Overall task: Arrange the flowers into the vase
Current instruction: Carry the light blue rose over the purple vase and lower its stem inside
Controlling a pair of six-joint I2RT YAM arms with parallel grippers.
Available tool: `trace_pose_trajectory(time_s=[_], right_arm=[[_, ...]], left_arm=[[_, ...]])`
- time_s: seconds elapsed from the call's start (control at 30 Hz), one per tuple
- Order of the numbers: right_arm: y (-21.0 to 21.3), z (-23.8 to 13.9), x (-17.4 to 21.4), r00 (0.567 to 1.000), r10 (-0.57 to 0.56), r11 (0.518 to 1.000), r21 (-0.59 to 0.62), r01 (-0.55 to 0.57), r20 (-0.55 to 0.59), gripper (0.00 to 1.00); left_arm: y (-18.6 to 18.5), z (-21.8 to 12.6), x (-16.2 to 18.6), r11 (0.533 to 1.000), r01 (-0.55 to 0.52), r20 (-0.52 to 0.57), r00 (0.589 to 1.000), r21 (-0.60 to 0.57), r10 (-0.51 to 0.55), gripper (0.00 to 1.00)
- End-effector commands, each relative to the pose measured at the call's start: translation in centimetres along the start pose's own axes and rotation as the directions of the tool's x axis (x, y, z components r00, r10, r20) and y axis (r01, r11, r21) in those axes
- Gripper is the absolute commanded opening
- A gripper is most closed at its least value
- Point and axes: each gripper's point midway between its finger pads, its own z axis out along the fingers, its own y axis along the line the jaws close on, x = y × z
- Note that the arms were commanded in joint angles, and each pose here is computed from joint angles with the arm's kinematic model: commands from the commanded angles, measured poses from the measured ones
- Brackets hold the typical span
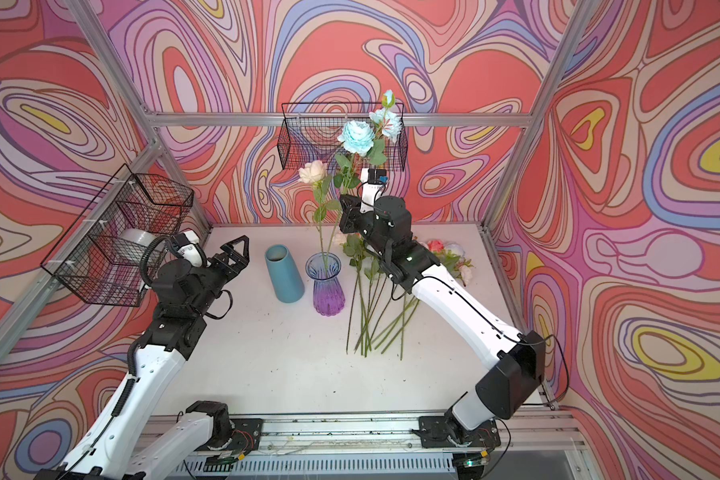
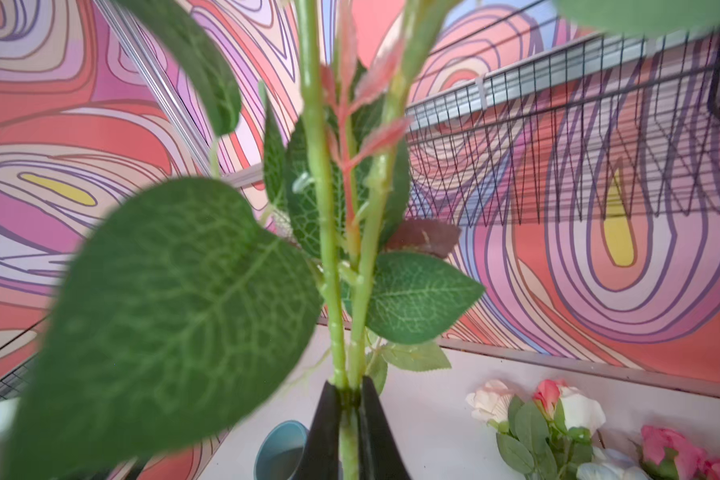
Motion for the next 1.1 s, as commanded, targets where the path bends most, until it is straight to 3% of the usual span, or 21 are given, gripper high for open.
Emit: trace_pose_trajectory(time_s=[0.0, 0.3, 0.83, 1.07], right_arm=[[-0.2, 0.7, 3.1, 0.999, 0.012, 1.000, 0.016, -0.011, -0.050, 0.00], [-1.4, 1.6, 9.8, 0.985, 0.053, 0.997, 0.066, -0.043, -0.162, 0.02], [-2.0, 1.8, 12.5, 0.971, 0.090, 0.993, 0.095, -0.071, -0.220, 0.07], [-2.0, 1.6, 14.1, 0.962, 0.103, 0.992, 0.100, -0.080, -0.254, 0.14]], left_arm=[[-1.0, 0.1, -0.2, 0.997, 0.041, -0.005, 0.999, 0.059, -0.041, 0.94], [-1.8, 0.7, 0.5, 0.993, 0.055, -0.054, 0.997, 0.103, -0.049, 0.93], [-2.3, 0.8, 0.8, 0.990, 0.066, -0.080, 0.995, 0.122, -0.056, 0.92], [-2.4, 1.0, 1.0, 0.989, 0.074, -0.092, 0.994, 0.129, -0.062, 0.92]])
